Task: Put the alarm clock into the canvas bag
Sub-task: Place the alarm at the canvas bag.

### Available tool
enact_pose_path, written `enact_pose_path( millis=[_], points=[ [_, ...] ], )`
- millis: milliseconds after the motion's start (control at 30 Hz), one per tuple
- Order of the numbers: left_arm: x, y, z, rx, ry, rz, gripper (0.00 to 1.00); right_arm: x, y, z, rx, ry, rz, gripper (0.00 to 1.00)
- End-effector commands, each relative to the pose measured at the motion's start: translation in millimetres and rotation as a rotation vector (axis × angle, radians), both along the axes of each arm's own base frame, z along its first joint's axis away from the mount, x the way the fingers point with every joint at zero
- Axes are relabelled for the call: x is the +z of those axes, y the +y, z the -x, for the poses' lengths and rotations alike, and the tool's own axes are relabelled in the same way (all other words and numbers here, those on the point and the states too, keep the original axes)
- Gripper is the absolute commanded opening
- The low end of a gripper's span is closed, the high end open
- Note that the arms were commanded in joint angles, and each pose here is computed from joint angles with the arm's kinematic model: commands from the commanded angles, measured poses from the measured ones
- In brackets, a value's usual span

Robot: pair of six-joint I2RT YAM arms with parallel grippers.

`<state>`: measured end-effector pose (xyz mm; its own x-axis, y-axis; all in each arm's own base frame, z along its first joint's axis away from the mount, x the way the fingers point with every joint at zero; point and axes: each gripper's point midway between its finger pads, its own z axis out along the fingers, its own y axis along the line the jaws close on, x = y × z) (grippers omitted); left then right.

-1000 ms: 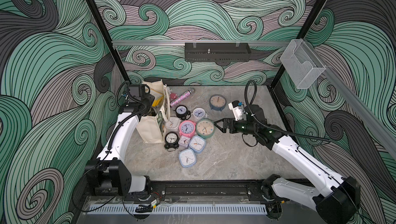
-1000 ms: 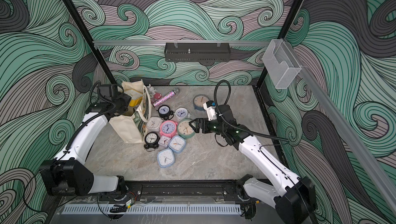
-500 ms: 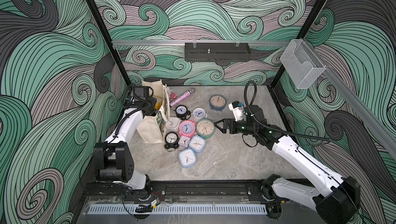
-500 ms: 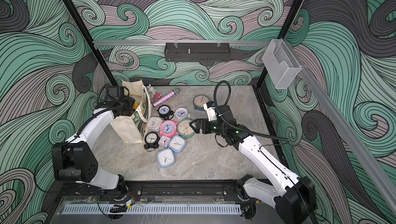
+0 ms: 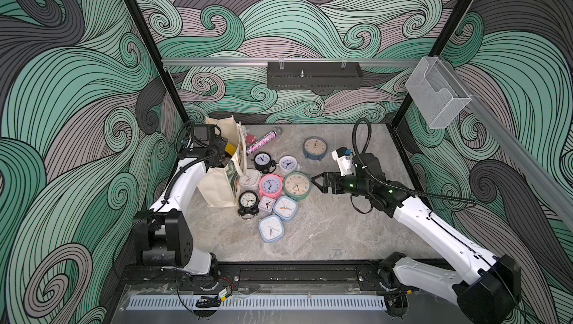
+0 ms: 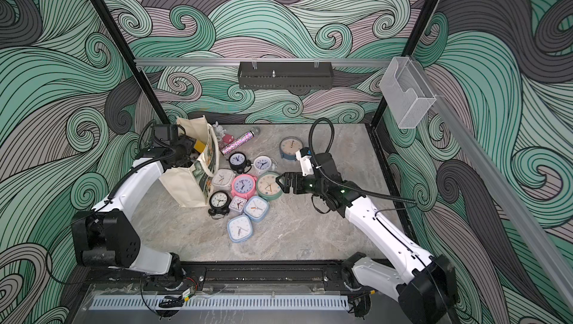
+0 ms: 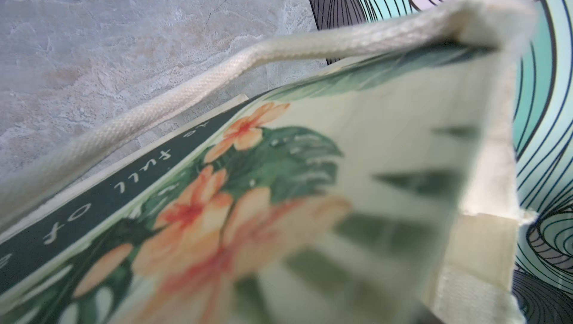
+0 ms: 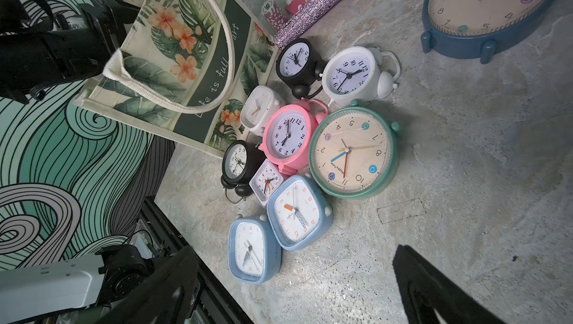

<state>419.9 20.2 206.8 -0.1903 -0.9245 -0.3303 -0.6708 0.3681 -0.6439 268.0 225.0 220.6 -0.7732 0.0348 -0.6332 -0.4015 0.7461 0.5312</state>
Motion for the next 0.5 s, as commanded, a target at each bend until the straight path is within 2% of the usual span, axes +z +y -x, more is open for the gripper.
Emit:
enact_pose_path(
  millis=[0,33,67,300,467],
  points=[
    [36.5,6.7,13.8,0.003,-0.042,-0.043,0.91,-6.0,-6.7,0.6,-0.018,-0.002,0.048,0.99],
    [43.0,6.3,14.8,-0.008,-0.051,-0.054,0.98,-6.0,-8.0,0.1,-0.024,-0.003,0.052,0.99],
    [49.9,6.7,16.5,-0.018,-0.056,-0.068,0.99,-6.5,-9.1,-0.3,-0.03,-0.004,0.059,0.99],
    [88.5,5.1,31.8,-0.096,-0.081,-0.147,0.99,-13.8,-19.7,-6.0,-0.089,0.014,0.115,0.99],
    [123.6,-5.5,41.4,-0.219,-0.136,-0.218,0.99,-19.6,-27.5,-11.6,-0.137,0.036,0.161,0.99]
  ],
)
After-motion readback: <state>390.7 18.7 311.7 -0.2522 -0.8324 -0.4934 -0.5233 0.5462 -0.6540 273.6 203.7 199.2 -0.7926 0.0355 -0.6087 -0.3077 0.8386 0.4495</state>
